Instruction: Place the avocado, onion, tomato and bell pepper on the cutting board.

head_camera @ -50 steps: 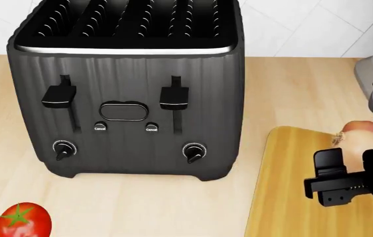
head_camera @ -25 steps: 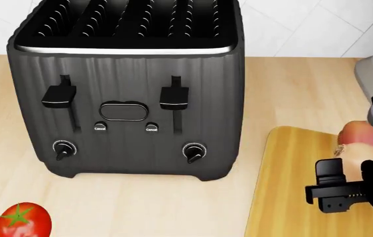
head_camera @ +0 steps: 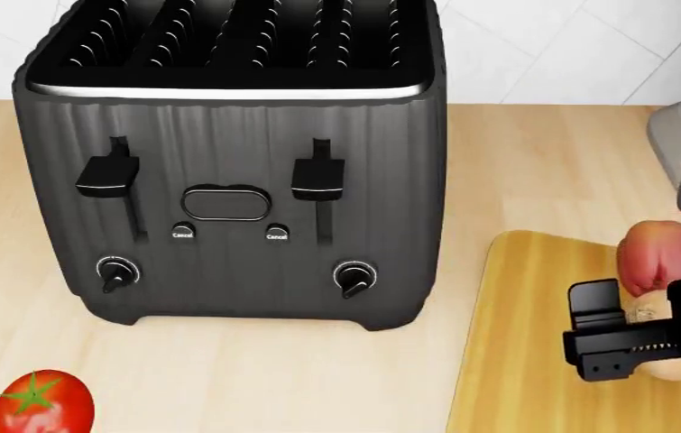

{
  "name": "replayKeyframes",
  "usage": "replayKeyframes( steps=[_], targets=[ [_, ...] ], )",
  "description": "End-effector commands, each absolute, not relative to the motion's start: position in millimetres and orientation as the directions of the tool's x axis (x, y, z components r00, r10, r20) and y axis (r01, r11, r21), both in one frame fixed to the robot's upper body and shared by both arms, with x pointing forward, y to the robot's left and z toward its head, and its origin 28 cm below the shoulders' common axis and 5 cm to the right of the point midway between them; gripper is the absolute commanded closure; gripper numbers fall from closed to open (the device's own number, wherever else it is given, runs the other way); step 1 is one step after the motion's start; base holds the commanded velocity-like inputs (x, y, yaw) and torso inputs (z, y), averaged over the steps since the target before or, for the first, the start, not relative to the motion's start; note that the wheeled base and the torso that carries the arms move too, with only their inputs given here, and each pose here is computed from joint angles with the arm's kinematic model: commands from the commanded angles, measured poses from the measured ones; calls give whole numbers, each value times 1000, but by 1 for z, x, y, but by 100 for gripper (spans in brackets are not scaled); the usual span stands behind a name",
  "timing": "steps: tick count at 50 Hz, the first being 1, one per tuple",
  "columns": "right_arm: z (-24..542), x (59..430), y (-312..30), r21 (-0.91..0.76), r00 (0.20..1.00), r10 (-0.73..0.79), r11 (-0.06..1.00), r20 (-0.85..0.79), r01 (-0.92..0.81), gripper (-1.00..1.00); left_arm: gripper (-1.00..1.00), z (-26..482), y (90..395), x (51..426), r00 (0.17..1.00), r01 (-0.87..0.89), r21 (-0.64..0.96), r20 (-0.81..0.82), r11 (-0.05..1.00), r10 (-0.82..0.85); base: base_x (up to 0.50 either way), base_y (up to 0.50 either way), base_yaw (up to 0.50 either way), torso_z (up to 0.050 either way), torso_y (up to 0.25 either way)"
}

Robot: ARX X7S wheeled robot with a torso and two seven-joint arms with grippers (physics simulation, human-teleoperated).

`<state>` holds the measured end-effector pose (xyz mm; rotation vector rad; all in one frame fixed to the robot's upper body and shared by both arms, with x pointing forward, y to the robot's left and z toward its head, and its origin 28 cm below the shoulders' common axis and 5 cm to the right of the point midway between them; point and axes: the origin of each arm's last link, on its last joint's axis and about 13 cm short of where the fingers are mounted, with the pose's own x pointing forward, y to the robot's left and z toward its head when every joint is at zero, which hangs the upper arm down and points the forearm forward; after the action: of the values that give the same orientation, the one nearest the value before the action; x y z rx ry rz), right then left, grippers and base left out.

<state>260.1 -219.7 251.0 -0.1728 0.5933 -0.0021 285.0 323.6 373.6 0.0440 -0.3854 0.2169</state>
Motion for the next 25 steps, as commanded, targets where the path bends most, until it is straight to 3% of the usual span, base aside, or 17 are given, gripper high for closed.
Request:
replayKeyframes(
  steps=[1,11,25],
  targets=[
    [279,248,-212,-216,862,-36,973,-505,-86,-100,-100,374,323,284,903,-217,0,379,976,201,0,0,0,0,0],
    [305,232,-188,-275,886,61,939,-459,-207,-100,-100,374,324,283,902,-216,-3,381,976,201,0,0,0,0,0],
    [311,217,-156,-326,854,189,867,-485,-377,-100,-100,375,324,284,904,-217,4,378,976,199,0,0,0,0,0]
  ],
)
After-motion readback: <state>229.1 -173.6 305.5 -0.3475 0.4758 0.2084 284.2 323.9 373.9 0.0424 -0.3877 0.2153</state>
